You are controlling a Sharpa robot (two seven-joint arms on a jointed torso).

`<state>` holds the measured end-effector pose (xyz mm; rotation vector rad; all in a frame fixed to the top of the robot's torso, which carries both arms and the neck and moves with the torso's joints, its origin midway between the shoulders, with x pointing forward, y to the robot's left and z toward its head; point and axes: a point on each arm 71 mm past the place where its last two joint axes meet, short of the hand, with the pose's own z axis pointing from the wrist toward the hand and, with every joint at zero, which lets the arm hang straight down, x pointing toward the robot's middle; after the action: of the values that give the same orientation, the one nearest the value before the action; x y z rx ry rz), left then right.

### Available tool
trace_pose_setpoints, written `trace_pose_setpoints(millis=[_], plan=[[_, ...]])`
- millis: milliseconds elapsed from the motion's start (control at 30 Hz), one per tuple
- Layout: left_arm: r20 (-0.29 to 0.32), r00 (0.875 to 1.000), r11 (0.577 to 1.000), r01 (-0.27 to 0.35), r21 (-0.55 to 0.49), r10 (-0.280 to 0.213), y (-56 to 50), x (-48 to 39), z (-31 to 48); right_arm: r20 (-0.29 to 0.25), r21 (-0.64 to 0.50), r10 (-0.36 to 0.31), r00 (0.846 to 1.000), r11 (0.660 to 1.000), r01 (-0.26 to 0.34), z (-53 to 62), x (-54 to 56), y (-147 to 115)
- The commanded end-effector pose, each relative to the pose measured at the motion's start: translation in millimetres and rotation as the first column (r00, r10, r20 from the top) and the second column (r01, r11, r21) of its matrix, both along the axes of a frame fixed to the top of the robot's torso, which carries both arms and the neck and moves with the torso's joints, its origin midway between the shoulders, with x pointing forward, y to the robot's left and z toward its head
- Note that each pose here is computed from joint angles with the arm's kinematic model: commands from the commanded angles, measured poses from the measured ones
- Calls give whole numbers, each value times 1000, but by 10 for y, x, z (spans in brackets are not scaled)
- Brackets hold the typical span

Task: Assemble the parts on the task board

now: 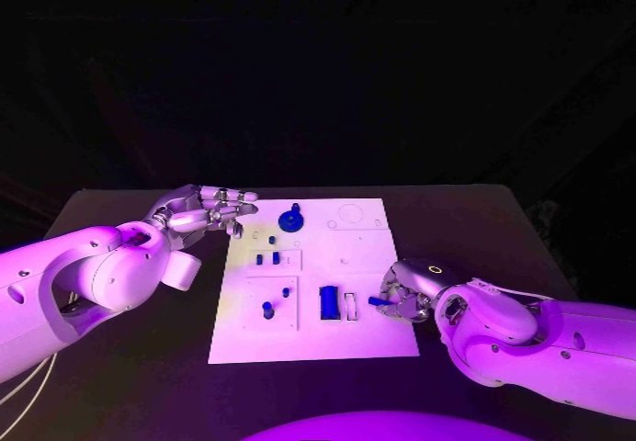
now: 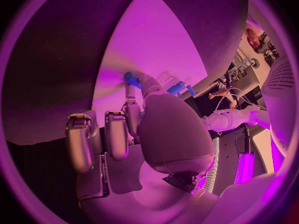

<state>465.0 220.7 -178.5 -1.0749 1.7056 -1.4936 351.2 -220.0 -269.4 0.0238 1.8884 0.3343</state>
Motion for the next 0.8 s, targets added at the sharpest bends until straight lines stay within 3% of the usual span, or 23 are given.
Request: trace_pose_setpoints(millis=[33,400,800], plan=[[-1,1000,1000,17,-13,-17,-28,-10,7,-90,40,-83,992,995,87,-46,-23,-45],[0,1000,1000,18,-14,-18,-35,-12,8,-136,229,-136,981,959,165,89,-21,53],[-1,1000,1000,22,-15,-22,-42,-15,8,-208,286,-112,972,943,170,65,-33,218]])
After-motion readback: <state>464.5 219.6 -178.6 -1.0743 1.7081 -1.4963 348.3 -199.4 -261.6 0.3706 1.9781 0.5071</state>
